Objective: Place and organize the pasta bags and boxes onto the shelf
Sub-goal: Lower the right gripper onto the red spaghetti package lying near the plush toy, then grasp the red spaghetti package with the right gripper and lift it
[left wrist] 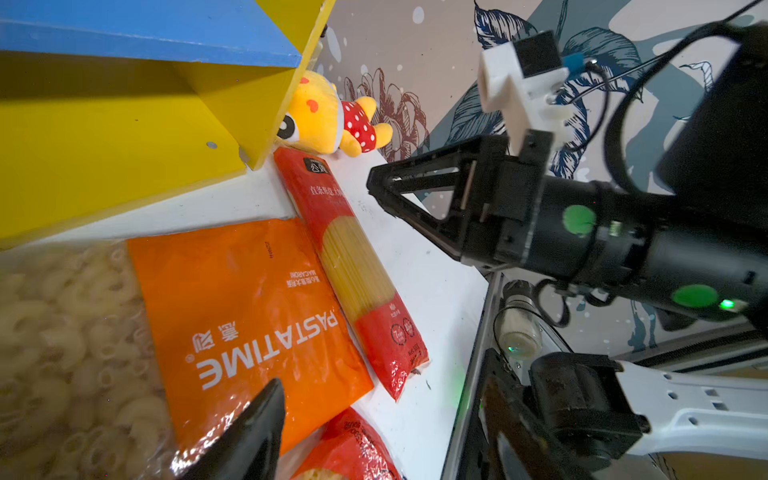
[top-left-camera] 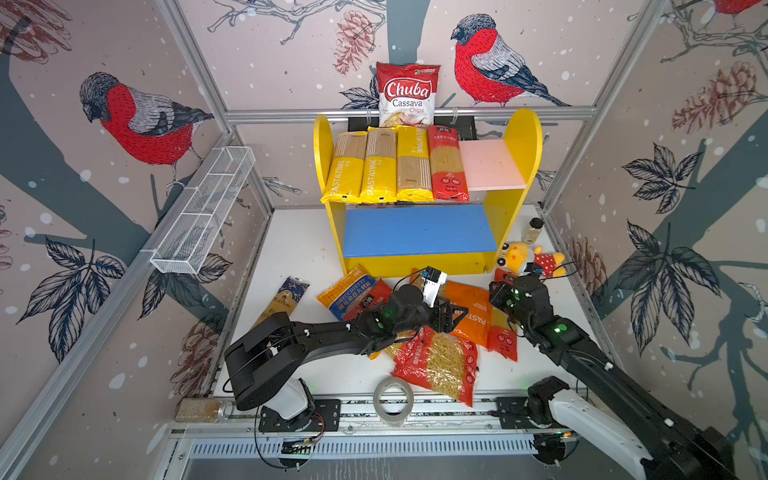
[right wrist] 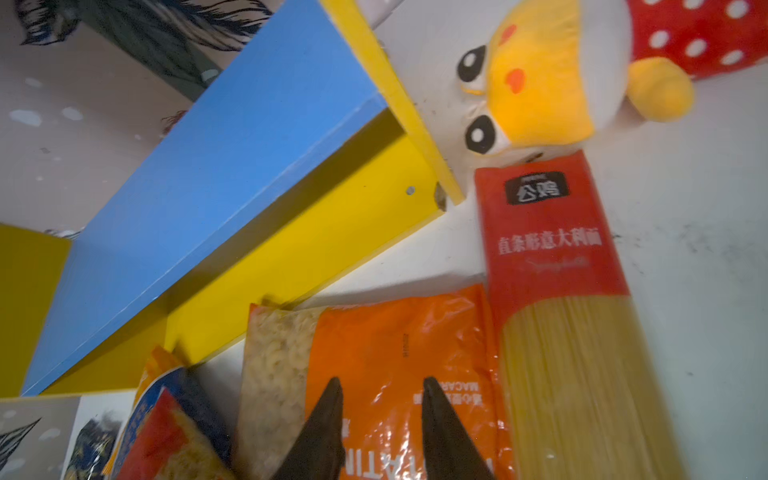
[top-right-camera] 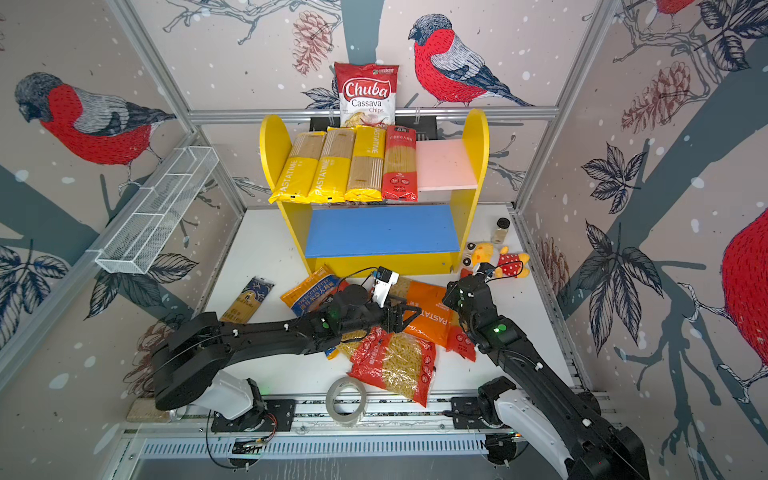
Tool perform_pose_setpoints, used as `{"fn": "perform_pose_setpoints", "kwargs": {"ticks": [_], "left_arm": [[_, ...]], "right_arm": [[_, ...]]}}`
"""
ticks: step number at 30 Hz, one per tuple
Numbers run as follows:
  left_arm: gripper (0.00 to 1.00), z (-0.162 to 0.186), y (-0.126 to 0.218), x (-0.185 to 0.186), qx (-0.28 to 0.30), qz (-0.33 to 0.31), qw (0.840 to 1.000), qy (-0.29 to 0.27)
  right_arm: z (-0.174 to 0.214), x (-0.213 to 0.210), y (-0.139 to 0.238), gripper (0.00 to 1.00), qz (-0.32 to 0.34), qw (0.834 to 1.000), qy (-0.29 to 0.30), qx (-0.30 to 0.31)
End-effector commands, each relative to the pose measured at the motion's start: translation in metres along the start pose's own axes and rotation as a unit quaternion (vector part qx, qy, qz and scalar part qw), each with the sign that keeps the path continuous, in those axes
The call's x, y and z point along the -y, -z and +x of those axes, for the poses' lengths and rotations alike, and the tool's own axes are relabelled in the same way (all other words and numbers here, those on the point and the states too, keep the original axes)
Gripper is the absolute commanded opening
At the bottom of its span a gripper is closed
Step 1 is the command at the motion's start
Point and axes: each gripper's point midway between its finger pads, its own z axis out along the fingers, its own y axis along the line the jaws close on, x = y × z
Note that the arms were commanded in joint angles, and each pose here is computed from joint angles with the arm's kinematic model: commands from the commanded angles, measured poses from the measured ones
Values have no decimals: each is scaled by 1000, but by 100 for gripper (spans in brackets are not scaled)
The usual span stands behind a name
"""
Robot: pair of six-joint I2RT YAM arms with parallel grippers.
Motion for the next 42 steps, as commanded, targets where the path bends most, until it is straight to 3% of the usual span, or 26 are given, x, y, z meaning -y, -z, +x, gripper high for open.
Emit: {"fn": "perform_pose_setpoints", "kwargs": {"ticks": [1, 4, 6, 10, 17, 20, 25, 28, 42], "left_arm": [[74, -8, 1, 5, 6, 5, 1000, -12], [73, -5, -3, 2, 0, 0, 1000, -8], [73, -3, -6, 1, -3, 1, 1000, -2], [72, 0, -9, -4, 1, -3, 1000, 9], [72, 1, -6, -14, 4, -31, 999, 16], [72, 1, -3, -18, 8, -41, 999, 17], [72, -5, 2, -20, 19, -50, 998, 15], [72, -9, 5, -21, 25, -55, 998, 17], [72, -35, 25, -31, 63, -69, 995, 25]], "right_arm": [[7, 42, -13, 51, 61, 997, -31, -24], [14, 75, -23, 74, 113, 992, -22, -54], [15, 85, -27, 82, 142, 987, -2, -70], [28, 93, -43, 89, 170, 979, 20, -110], [48, 92, -65, 94, 174, 974, 33, -143], [60, 97, -71, 87, 177, 970, 32, -163], [77, 102, -74, 56, 168, 968, 24, -183], [76, 100, -69, 44, 164, 969, 34, -179], [42, 56, -28, 26, 106, 986, 57, -114]]}}
